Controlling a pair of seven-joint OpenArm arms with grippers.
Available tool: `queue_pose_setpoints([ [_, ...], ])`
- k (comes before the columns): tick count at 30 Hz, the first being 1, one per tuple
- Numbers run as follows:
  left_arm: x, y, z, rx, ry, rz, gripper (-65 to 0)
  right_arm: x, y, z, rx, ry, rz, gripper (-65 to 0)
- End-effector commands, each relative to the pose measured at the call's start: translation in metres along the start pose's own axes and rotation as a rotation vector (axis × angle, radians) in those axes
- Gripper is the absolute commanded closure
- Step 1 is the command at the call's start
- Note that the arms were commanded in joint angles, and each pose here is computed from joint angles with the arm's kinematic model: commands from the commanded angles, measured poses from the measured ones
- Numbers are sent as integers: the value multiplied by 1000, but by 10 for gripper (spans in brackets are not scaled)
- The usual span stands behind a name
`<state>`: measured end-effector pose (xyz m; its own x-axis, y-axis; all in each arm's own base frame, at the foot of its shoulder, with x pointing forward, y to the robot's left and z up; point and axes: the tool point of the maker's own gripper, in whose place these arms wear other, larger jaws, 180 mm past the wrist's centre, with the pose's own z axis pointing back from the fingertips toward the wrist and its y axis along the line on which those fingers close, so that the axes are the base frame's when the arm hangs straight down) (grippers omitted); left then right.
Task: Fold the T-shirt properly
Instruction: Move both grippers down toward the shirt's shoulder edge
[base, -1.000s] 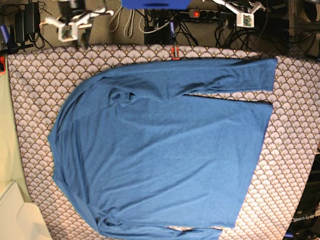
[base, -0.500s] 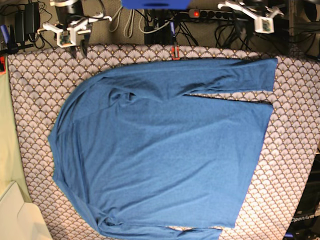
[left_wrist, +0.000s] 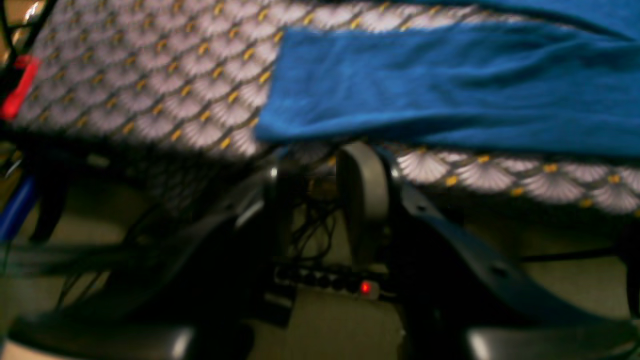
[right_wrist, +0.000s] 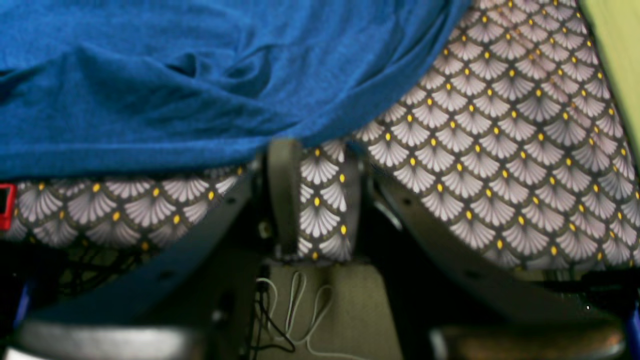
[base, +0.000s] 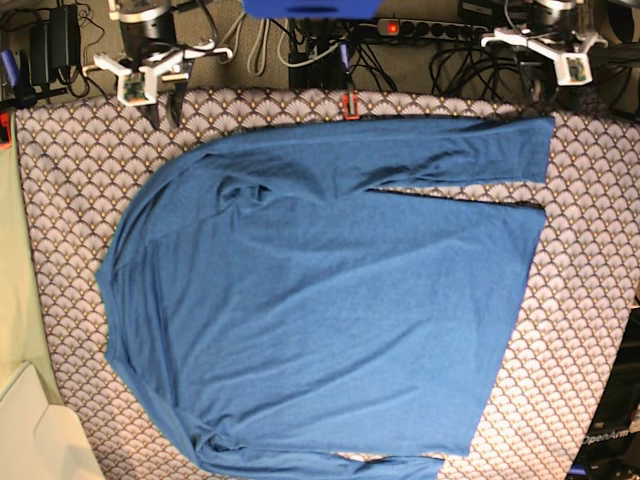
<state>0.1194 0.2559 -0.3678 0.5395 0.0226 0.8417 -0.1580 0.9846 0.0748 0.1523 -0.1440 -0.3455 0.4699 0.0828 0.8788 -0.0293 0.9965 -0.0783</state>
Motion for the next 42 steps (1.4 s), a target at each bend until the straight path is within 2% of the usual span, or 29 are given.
queue_pose_setpoints([
  [1, 17, 6, -3, 10, -58, -10, -186, 7, 0, 3, 3, -31, -1, -169],
  [6, 3, 18, -16, 42, -34, -5, -187, 6, 0, 4, 3, -25, -1, -175],
  [11, 3, -5, -25, -58, -45, 31, -186, 5, 0, 4, 2, -23, 0, -218],
  [18, 16, 14, -29, 33, -101, 90, -186, 4, 0, 4, 3, -22, 1, -241],
  [23, 14, 15, -30, 36, -97, 91, -236, 5, -1, 4, 2, -23, 3, -241],
  [33, 10, 15, -36, 40, -90, 101, -237, 4, -2, 4, 3, -19, 6, -241],
  [37, 0, 18, -38, 50, -66, 109, -237, -6, -2, 3, 4, 41, 8, -239],
  [42, 2, 23, -38, 44, -77, 188, -237, -4, -1, -1, 4, 41, 7, -238],
])
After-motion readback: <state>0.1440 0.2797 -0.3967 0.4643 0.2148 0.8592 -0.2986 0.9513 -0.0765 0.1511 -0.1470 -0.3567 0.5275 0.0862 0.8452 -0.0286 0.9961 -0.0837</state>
